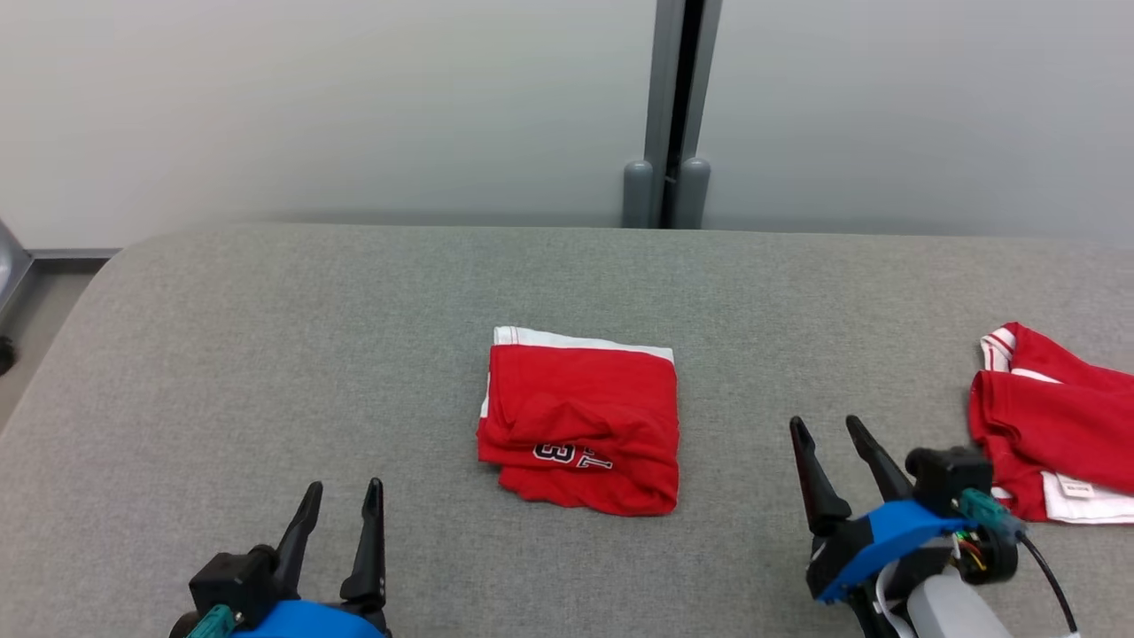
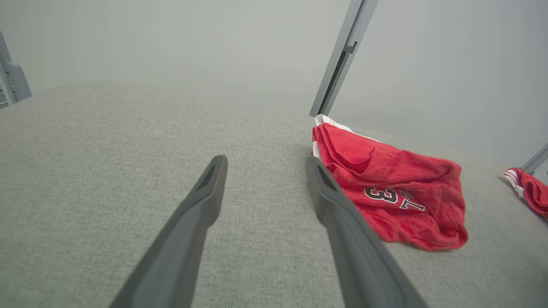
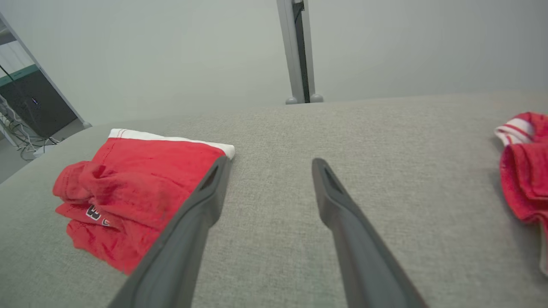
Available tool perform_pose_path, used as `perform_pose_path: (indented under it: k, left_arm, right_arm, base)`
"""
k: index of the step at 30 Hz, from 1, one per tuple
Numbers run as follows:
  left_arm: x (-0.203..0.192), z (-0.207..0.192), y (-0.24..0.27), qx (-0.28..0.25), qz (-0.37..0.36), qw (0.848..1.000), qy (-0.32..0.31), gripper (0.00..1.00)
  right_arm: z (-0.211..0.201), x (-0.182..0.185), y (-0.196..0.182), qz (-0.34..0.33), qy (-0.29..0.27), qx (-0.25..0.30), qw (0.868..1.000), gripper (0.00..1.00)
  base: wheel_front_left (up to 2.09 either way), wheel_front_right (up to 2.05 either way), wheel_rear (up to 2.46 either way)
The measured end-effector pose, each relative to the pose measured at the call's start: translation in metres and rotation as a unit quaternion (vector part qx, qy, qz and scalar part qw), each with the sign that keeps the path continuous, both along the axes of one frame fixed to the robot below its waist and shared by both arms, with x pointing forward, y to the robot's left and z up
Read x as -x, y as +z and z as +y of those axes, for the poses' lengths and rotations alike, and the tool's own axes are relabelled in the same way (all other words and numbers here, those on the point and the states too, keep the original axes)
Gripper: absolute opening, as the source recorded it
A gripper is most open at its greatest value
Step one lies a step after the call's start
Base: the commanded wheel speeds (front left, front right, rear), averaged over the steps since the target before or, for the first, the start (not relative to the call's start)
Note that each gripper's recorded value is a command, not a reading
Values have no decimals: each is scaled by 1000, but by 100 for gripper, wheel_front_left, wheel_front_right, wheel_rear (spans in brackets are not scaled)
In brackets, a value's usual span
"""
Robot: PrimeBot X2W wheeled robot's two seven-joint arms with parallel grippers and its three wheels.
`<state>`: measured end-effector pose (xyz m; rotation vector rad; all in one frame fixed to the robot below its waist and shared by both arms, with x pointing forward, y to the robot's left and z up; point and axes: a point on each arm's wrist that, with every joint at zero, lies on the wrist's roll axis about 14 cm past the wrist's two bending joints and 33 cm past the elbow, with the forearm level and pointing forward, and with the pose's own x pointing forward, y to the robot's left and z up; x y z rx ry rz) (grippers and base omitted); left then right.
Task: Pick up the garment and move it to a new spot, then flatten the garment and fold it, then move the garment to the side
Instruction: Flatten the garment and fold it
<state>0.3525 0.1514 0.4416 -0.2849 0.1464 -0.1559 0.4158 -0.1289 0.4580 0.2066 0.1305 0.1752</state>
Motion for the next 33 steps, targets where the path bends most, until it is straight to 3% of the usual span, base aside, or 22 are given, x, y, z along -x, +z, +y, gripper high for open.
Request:
perform_pose_path:
  k: [6,15,16,18,28,33]
  left_arm:
    - [12,-9,-5,-13,4,1000,-6,100]
    - [16,-18,-9,-10,9,1000,-13,100]
    - [16,-18,-9,-10,9,1000,-13,100]
    - [13,-18,-7,-10,6,1000,-12,100]
    - [10,0,-14,-8,21,1000,7,100]
    - [16,23,-22,-9,39,998,38,100]
  right_arm:
    - [-30,32,-21,28,-47,-13,998,100]
    - [-27,38,-27,36,-44,-14,998,98]
    - [-23,36,-28,37,-38,-13,999,40]
    - [-15,31,-28,38,-24,-11,999,0]
    - [54,-43,-2,4,79,31,996,0]
    - [87,-71,-15,29,123,62,990,0]
  base:
    - [0,0,0]
    - [0,0,0]
    - [0,0,0]
    - [0,0,0]
    - [0,0,0]
    - [0,0,0]
